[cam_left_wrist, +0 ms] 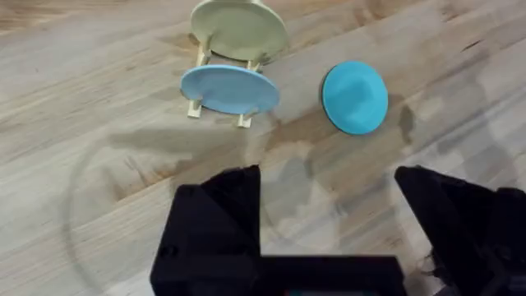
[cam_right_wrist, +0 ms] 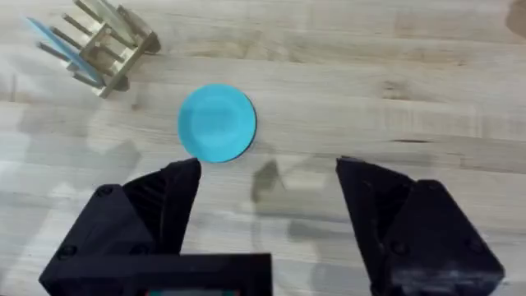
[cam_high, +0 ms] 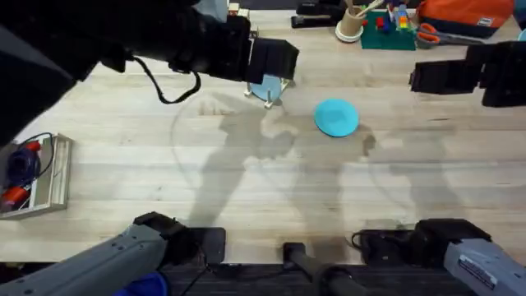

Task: Pick up the plates from the table one by one and place each into a slot on the dish rack.

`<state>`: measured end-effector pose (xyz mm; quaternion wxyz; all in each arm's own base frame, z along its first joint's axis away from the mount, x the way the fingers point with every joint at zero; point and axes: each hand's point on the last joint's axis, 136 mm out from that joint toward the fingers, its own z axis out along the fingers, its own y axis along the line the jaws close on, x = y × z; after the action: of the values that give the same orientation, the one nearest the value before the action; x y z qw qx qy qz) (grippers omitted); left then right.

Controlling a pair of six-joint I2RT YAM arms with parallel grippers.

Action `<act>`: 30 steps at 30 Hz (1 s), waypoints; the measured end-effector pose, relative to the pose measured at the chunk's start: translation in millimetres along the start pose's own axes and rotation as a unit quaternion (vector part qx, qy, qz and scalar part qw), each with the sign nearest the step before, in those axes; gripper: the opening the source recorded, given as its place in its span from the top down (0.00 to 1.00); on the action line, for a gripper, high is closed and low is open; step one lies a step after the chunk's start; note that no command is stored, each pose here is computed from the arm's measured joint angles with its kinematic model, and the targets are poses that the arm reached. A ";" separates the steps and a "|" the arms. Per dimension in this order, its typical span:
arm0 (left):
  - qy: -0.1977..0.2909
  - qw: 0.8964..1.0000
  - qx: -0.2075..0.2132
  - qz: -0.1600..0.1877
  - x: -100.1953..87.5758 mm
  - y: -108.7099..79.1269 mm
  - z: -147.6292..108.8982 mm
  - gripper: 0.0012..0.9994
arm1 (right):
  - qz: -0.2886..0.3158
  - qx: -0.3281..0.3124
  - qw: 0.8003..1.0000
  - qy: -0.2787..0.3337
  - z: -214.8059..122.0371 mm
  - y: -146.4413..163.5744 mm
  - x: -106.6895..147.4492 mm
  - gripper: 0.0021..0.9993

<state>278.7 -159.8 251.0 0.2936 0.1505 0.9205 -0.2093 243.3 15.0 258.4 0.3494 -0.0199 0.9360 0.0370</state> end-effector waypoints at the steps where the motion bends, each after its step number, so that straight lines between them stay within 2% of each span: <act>1: 0.002 1.000 0.000 -0.001 0.3 0.4 1.2 0.01 | 0.000 0.000 1.000 0.000 0.0 0.0 0.1 0.01; 15: 0.020 0.998 -0.002 -0.060 4.5 2.9 10.2 0.02 | 0.000 0.000 1.000 0.002 0.0 0.0 0.9 0.01; 17: 0.020 0.998 -0.002 -0.064 4.4 2.8 10.2 0.15 | 0.000 0.000 1.000 0.002 0.0 0.0 1.0 0.01; 19: 0.019 0.998 -0.001 -0.066 3.8 2.6 10.4 0.41 | 0.000 0.000 1.000 0.002 0.0 0.0 1.0 0.01; 21: 0.015 0.998 -0.001 -0.067 1.3 2.5 11.2 0.73 | 0.000 0.000 1.000 0.002 0.0 0.0 0.9 0.01; 23: 0.013 0.998 0.000 -0.067 -0.9 2.9 13.7 0.90 | 0.000 0.000 1.000 0.002 0.0 0.0 1.0 0.01; 25: 0.014 0.997 -0.001 -0.076 -2.4 3.8 17.9 0.95 | 0.000 0.000 1.000 0.002 0.0 0.1 1.0 0.01; 30: 0.011 0.995 0.001 -0.098 -8.3 4.0 28.4 0.96 | 0.000 0.000 1.000 0.002 0.0 0.1 0.9 0.01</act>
<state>300.4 -171.0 233.8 0.2615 0.0622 0.9337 -0.2364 242.6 15.1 257.8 0.3476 -0.0199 0.9367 0.0373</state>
